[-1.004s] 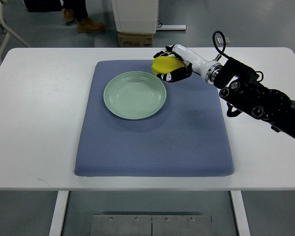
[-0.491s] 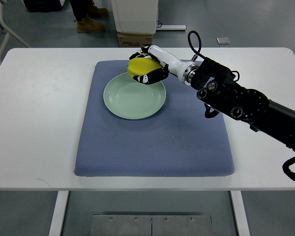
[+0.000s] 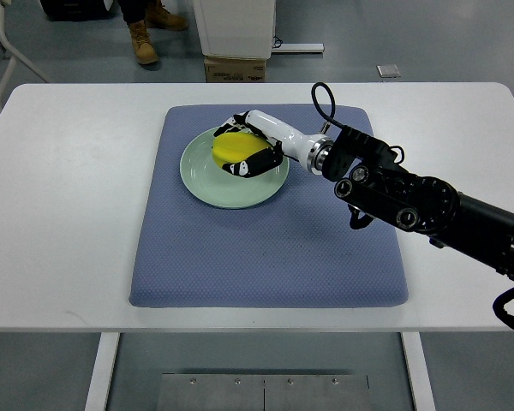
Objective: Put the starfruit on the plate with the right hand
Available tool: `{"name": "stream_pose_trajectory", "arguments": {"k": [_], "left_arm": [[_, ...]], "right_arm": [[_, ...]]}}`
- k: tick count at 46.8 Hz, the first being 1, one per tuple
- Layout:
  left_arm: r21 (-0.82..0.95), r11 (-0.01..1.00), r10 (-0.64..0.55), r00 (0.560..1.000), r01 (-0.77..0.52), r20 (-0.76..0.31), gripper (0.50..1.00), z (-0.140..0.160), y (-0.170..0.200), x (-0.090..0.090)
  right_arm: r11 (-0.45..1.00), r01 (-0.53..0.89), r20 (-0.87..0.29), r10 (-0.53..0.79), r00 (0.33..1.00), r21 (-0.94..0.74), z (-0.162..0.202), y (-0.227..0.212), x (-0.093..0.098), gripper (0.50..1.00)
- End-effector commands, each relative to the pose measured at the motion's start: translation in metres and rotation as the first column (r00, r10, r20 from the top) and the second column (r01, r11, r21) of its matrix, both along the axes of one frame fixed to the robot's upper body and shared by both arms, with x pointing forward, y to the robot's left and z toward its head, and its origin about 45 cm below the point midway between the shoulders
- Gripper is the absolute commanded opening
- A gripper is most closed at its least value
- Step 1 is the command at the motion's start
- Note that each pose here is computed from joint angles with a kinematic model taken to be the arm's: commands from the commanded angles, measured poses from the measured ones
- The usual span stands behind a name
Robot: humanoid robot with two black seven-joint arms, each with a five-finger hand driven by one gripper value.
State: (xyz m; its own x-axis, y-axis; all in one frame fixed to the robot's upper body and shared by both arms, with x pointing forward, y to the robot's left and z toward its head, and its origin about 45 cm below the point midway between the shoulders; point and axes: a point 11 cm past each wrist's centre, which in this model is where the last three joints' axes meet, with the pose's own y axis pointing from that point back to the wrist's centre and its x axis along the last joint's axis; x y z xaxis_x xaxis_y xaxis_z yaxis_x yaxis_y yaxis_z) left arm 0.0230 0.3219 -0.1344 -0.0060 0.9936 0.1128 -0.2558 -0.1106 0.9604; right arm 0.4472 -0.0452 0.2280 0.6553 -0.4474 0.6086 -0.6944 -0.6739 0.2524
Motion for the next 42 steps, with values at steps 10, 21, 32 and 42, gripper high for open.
{"name": "stream_pose_trajectory", "arguments": {"k": [10, 21, 32, 42], "left_arm": [[0.0, 1.0, 0.0, 1.0, 0.0, 0.0, 1.0, 0.0, 0.0, 0.0], [0.0, 1.0, 0.0, 1.0, 0.0, 0.0, 1.0, 0.0, 0.0, 0.0], [0.0, 1.0, 0.001, 1.0, -0.001, 0.0, 1.0, 0.0, 0.0, 0.0], [0.0, 1.0, 0.0, 1.0, 0.0, 0.0, 1.0, 0.0, 0.0, 0.0]], "right_arm": [[0.999, -0.023, -0.031, 0.022, 0.999, -0.046, -0.017, 0.001, -0.01, 0.5], [0.997, 0.007, -0.048, -0.011, 0.999, -0.08, -0.019, -0.002, -0.008, 0.5], [0.997, 0.01, -0.046, -0.014, 0.999, -0.074, -0.019, -0.002, -0.008, 1.0], [0.998, 0.013, -0.045, -0.016, 0.999, -0.068, -0.017, -0.002, -0.007, 1.0]]}}
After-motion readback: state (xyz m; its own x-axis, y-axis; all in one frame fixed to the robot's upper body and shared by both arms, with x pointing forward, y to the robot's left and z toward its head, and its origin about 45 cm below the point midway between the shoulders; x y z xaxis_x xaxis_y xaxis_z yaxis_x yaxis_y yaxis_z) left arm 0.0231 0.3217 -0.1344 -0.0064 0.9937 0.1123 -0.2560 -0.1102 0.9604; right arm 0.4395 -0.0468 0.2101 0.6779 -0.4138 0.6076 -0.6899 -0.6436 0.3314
